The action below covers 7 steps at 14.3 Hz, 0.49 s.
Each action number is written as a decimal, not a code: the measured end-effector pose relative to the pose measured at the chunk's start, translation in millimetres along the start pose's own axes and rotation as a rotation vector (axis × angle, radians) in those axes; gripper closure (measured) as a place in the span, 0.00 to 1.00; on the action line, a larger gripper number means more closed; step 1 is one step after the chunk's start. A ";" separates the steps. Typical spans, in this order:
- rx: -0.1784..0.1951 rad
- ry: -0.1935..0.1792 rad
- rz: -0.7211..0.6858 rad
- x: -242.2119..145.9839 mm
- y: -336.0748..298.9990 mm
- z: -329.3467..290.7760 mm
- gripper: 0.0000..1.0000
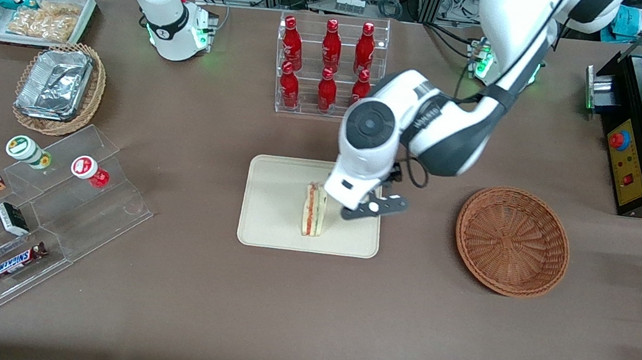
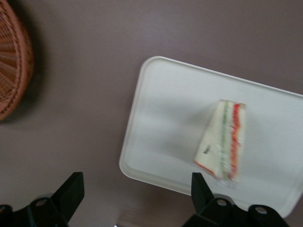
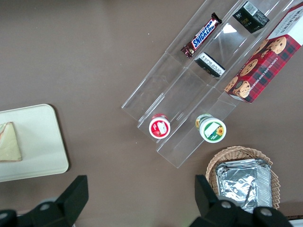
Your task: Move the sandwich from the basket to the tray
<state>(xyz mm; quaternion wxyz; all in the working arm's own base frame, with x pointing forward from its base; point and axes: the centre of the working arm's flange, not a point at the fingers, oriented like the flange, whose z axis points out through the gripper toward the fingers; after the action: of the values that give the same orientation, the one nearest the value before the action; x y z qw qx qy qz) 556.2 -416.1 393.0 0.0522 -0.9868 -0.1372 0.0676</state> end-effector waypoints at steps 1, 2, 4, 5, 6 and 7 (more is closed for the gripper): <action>0.012 -0.011 0.013 9.9 -15.3 4.5 0.00; 0.024 -0.023 0.029 18.7 -33.6 7.5 0.00; 0.038 -0.039 0.059 32.1 -74.4 5.4 0.00; 0.043 -0.045 0.075 36.3 -95.1 2.6 0.00; 0.048 -0.051 0.090 38.9 -115.3 0.0 0.00; 0.050 -0.054 0.102 40.3 -135.2 -3.6 0.00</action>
<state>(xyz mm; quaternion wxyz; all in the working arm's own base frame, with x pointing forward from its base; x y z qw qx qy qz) 559.5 -275.9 408.2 0.0698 -0.9887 -0.0866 0.1004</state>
